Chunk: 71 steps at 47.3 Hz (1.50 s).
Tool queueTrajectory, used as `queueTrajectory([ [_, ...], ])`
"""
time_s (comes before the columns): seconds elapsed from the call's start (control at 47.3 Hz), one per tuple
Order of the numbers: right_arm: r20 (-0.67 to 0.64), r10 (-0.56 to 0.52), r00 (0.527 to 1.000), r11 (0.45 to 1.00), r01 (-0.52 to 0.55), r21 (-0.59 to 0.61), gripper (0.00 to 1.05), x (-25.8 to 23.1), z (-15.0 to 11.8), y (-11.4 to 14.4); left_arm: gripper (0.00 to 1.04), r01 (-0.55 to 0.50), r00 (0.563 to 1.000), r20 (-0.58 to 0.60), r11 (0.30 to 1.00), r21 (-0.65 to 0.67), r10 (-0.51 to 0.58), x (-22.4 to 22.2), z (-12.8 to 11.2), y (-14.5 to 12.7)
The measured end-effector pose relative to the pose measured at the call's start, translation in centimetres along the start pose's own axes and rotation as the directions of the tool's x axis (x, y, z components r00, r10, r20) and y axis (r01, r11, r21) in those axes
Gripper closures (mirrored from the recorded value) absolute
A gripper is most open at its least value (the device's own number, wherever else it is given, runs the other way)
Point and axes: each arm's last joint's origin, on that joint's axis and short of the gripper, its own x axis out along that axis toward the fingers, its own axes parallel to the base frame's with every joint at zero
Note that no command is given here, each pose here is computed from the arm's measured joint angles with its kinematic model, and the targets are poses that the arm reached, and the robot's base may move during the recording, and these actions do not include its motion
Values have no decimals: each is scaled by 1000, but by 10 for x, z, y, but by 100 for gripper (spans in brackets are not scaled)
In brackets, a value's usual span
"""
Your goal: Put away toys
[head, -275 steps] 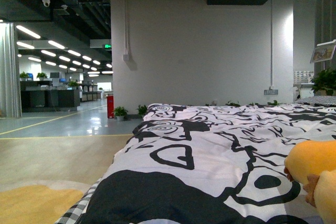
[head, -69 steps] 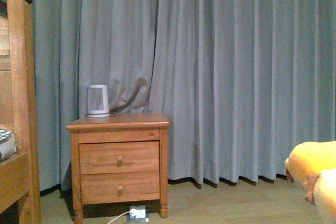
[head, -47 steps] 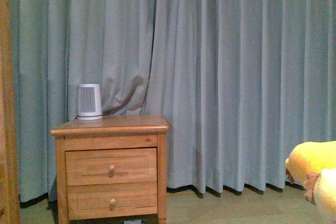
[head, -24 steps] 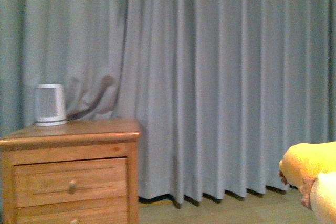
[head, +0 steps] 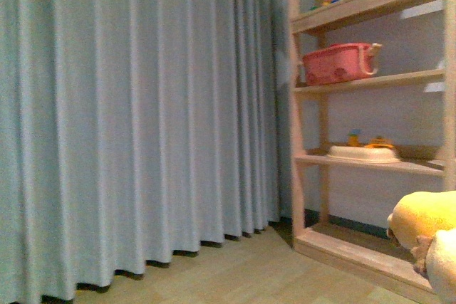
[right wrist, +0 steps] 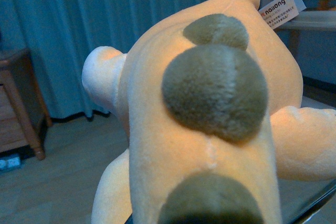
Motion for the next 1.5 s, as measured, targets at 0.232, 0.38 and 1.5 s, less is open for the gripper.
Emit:
queueTrajectory([
  [0.232, 0, 0, 1000, 1000, 0, 0, 97, 0, 0, 0, 6, 2, 1000, 0, 1000, 0, -2, 0, 0, 0],
  [0.38, 0, 0, 1000, 1000, 0, 0, 97, 0, 0, 0, 6, 2, 1000, 0, 1000, 0, -2, 0, 0, 0],
  [1.5, 0, 5, 1000, 1000, -5, -1, 97, 0, 0, 0, 6, 3, 1000, 0, 1000, 0, -3, 0, 0, 0],
])
